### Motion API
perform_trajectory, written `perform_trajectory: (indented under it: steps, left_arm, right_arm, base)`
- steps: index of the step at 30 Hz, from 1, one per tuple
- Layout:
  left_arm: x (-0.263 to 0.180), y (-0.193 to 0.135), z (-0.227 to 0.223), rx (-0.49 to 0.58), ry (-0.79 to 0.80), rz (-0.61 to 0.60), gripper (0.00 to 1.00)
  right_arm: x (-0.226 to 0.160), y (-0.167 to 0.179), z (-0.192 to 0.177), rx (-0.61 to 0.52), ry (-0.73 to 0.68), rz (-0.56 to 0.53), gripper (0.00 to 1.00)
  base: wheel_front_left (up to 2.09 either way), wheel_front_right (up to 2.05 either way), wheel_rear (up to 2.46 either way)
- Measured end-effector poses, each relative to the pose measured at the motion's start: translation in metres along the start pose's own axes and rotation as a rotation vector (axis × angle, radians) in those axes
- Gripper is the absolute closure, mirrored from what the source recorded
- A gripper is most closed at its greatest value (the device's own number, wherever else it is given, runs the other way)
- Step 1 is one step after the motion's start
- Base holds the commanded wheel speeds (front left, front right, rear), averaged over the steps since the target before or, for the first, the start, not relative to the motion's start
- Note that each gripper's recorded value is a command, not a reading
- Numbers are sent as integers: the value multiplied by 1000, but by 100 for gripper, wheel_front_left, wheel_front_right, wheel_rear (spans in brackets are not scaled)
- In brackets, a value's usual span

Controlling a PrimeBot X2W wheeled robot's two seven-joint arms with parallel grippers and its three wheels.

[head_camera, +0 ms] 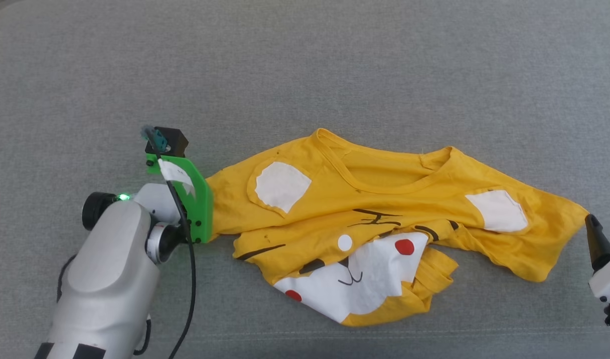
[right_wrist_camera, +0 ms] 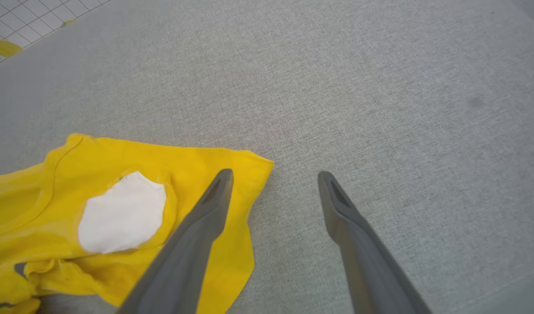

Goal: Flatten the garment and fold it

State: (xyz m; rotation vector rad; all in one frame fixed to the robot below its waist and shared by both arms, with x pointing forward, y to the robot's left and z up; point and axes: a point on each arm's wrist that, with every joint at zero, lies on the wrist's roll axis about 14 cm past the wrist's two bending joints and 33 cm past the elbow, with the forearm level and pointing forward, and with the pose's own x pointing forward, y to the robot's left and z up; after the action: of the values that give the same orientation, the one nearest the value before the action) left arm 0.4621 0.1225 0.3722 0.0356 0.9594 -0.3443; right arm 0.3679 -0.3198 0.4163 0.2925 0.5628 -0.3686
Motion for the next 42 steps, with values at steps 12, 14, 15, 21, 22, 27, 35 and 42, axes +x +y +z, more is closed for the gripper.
perform_trajectory:
  steps: [12, 14, 15, 21, 22, 27, 35, 42]
  left_arm:
    - [-41, 30, 62, -193, -334, 56, 100]
    - [-50, 38, 70, -226, -386, 62, 100]
    - [-54, 41, 70, -242, -399, 68, 100]
    - [-62, 43, 48, -297, -409, 66, 100]
    - [-63, 42, 44, -301, -408, 63, 100]
    - [-65, 37, 33, -321, -398, 47, 100]
    - [-56, 36, 20, -337, -368, 34, 100]
    - [-49, 41, 9, -352, -341, 44, 100]
  right_arm:
    - [5, 37, 33, -92, -54, 62, 0]
    - [6, 48, 42, -139, -49, 68, 0]
    - [8, 52, 44, -165, -27, 67, 0]
    - [15, 54, 9, -362, 258, -23, 0]
    - [15, 51, 2, -384, 305, -42, 0]
    - [20, 39, -12, -461, 409, -110, 0]
    - [38, 28, -29, -472, 485, -176, 0]
    - [51, 39, -42, -463, 518, -137, 100]
  base:
    - [0, 0, 0]
    - [0, 0, 0]
    - [0, 0, 0]
    - [0, 0, 0]
    - [0, 0, 0]
    - [0, 0, 0]
    - [0, 0, 0]
    - [0, 0, 0]
